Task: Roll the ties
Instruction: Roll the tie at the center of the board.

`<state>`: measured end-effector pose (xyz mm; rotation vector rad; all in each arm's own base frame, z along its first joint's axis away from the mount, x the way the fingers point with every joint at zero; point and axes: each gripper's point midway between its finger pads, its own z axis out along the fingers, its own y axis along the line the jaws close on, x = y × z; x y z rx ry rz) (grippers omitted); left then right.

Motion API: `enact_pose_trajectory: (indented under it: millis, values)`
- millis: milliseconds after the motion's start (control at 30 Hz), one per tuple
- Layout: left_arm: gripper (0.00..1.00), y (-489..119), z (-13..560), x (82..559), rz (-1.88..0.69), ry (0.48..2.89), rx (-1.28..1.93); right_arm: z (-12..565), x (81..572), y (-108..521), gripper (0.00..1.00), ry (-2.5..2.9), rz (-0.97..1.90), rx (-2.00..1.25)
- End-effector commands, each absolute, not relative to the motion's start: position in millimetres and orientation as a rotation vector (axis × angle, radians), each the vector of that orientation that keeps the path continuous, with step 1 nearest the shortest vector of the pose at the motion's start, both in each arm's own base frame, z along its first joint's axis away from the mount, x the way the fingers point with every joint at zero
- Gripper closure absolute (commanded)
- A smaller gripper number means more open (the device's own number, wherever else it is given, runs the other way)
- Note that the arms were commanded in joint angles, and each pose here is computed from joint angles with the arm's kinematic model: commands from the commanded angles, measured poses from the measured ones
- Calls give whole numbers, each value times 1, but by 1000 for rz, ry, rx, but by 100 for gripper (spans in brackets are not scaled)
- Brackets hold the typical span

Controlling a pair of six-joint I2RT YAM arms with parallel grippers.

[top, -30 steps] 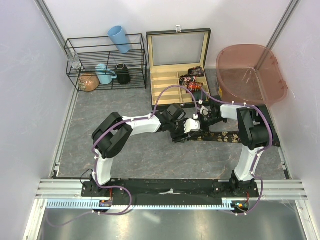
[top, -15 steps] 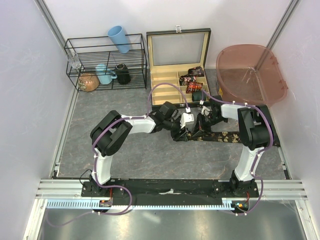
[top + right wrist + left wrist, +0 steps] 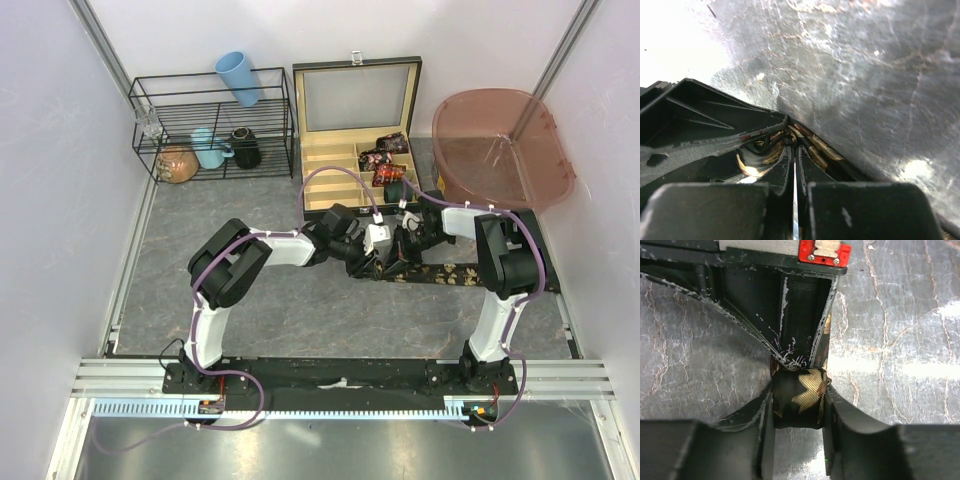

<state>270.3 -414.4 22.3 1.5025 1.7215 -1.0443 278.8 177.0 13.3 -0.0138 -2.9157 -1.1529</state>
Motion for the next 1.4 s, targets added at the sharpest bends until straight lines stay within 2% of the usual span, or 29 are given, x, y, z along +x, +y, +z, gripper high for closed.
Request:
enact_pose_trajectory:
  millis: [0, 67, 100, 167, 200, 267, 300, 367, 400, 467, 500, 567, 667, 700, 767, 933, 1100, 1133, 1233, 1267, 1333, 1367]
  values:
    - [71, -395, 12, 273, -872, 1801, 1585, -18, 292, 172, 100, -3032, -1004, 105]
    - [74, -375, 2, 263, -808, 1866, 1683, -8, 295, 180, 99, -3003, -1088, 105]
    - [75, -374, 6, 268, -758, 1865, 1712, -3, 300, 182, 92, -3001, -1114, 109]
    - [76, -359, 0, 263, -703, 1923, 1791, 10, 302, 182, 84, -2974, -1191, 87]
    - [78, -358, 3, 268, -662, 1929, 1799, 15, 304, 181, 76, -2967, -1220, 79]
    - [79, -348, -3, 263, -633, 1966, 1857, 27, 305, 177, 68, -2960, -1269, 88]
    - [80, -347, -2, 264, -612, 1969, 1864, 34, 303, 176, 59, -2947, -1291, 97]
    - [80, -345, -5, 262, -592, 1968, 1893, 41, 300, 172, 49, -2913, -1353, 96]
    - [80, -342, -7, 262, -574, 1977, 1899, 48, 295, 175, 33, -2867, -1411, 94]
    - [80, -342, -11, 260, -568, 1982, 1910, 55, 290, 176, 18, -2828, -1470, 99]
    - [80, -343, -11, 260, -570, 1981, 1910, 57, 285, 178, 13, -2799, -1496, 97]
    - [80, -347, -11, 259, -575, 1980, 1908, 59, 285, 181, 13, -2778, -1517, 61]
    - [80, -350, -12, 258, -585, 1978, 1908, 56, 286, 188, 22, -2761, -1553, 25]
    - [80, -350, -12, 257, -587, 1979, 1907, 55, 291, 190, 32, -2775, -1570, 38]
    - [80, -352, -11, 258, -586, 1974, 1909, 54, 292, 195, 42, -2764, -1583, 35]
    - [80, -353, -13, 257, -581, 1977, 1912, 57, 293, 210, 44, -2723, -1634, 38]
    - [80, -354, -14, 255, -588, 1985, 1908, 53, 292, 221, 51, -2724, -1625, 38]
    - [80, -354, -13, 256, -588, 1983, 1907, 51, 291, 221, 54, -2730, -1609, 33]
    - [79, -355, -14, 255, -588, 1990, 1904, 41, 291, 215, 79, -2768, -1540, 4]
    - [79, -355, -14, 256, -587, 1993, 1900, 37, 287, 212, 90, -2775, -1503, 7]
    - [77, -354, -14, 256, -586, 1996, 1898, 29, 285, 204, 100, -2805, -1430, 3]
    - [74, -354, -15, 256, -582, 1999, 1896, 27, 282, 202, 100, -2809, -1402, 24]
